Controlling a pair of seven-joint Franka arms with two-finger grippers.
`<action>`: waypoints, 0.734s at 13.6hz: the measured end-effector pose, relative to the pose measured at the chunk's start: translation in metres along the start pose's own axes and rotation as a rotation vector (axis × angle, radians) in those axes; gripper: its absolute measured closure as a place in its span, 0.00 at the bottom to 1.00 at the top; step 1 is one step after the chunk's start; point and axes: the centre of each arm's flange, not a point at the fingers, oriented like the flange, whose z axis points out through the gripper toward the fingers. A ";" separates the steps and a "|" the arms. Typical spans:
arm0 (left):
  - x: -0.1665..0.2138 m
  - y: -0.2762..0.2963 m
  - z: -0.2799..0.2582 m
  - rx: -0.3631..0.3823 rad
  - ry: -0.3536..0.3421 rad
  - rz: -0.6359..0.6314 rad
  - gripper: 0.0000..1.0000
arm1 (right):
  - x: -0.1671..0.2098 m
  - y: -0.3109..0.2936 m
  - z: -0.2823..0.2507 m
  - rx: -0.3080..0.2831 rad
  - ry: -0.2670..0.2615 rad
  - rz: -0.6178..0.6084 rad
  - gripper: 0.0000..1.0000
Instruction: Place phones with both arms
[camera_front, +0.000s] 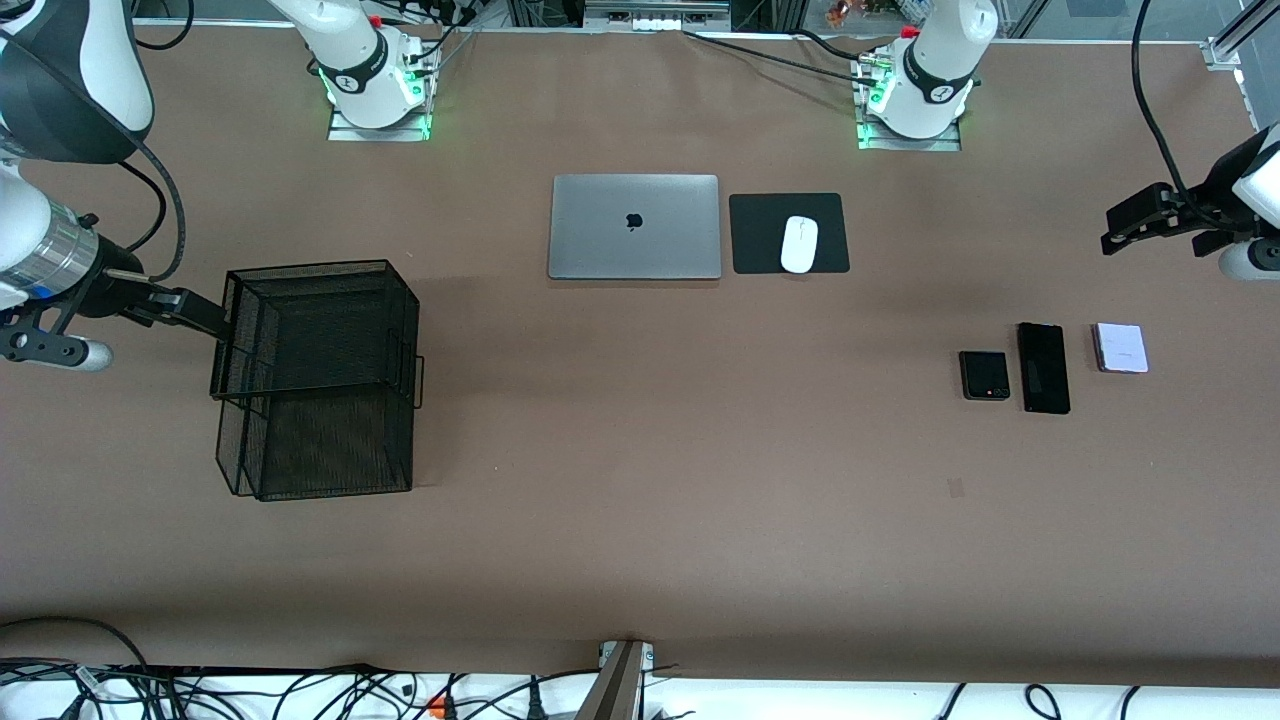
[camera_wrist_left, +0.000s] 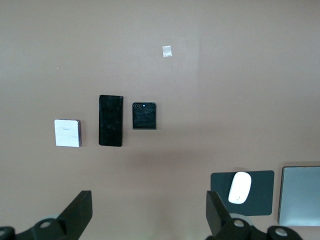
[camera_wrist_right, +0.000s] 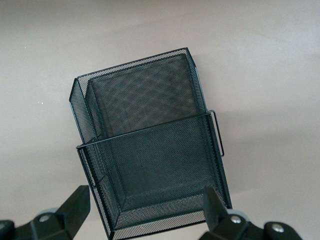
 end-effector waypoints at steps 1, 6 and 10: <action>0.000 0.000 0.000 0.000 0.000 0.000 0.00 | 0.000 0.000 0.000 0.000 0.000 0.000 0.00; 0.000 0.000 0.002 0.000 -0.005 0.001 0.00 | 0.001 0.004 0.000 -0.001 0.000 0.007 0.00; 0.009 -0.009 0.031 0.000 -0.041 0.011 0.00 | 0.001 0.005 0.000 -0.001 0.000 0.008 0.00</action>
